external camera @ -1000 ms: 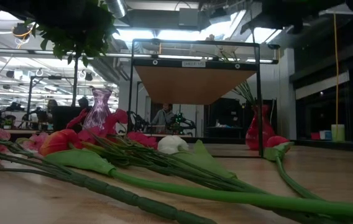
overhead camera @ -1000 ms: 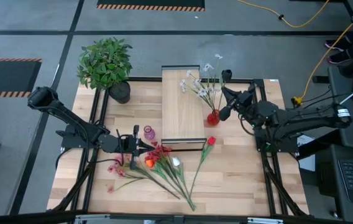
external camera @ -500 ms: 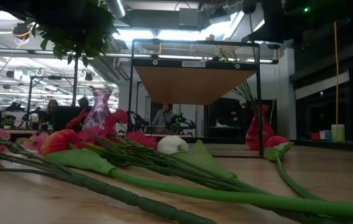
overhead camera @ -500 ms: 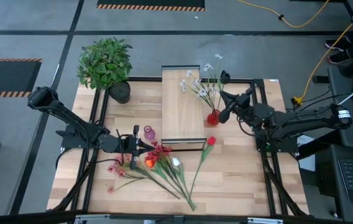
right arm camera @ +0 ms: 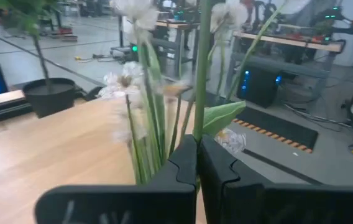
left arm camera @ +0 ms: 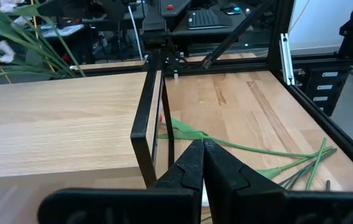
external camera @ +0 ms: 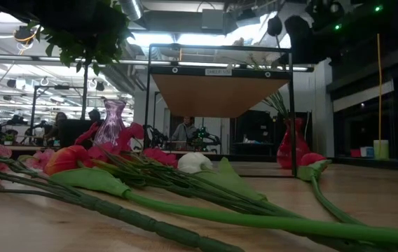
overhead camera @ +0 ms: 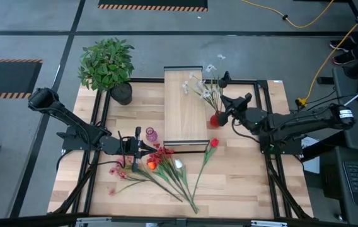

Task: Pick and place flowers into a vace then onto a shelf
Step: Put the black tulip into the red vase, then put the red tulip into the red vase

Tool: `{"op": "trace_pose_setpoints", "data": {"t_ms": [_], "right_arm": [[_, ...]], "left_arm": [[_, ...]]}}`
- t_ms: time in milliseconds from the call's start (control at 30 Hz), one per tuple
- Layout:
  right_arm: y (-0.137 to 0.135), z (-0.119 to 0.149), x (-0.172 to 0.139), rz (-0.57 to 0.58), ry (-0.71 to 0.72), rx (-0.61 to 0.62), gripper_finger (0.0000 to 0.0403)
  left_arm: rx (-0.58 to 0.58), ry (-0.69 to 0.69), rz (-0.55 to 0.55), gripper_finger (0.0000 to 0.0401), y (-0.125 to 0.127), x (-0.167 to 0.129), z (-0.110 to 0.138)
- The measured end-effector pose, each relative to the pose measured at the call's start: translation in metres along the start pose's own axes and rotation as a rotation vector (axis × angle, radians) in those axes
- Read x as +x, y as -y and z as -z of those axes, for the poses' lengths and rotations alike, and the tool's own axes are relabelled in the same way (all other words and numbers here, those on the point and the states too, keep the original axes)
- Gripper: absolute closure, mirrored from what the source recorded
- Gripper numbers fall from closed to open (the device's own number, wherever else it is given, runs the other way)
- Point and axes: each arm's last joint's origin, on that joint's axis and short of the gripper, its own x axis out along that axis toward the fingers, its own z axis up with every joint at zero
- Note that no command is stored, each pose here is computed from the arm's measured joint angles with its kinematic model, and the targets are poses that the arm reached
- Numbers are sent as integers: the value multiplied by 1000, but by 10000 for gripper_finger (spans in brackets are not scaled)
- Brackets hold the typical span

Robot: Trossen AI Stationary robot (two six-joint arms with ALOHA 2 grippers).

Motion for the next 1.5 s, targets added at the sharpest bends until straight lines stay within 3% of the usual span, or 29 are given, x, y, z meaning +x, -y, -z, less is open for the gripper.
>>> {"op": "trace_pose_setpoints", "data": {"t_ms": [433, 1033, 1500], "right_arm": [[-7, 6, 6, 3, -8, 13, 399], [-11, 6, 0, -74, -14, -12, 279], [-5, -16, -27, -168, 78, 4, 269]], "left_arm": [[1, 0, 0, 397, 0, 0, 0], [1, -1, 1, 397, 0, 0, 0], [2, -1, 1, 397, 0, 0, 0]]}}
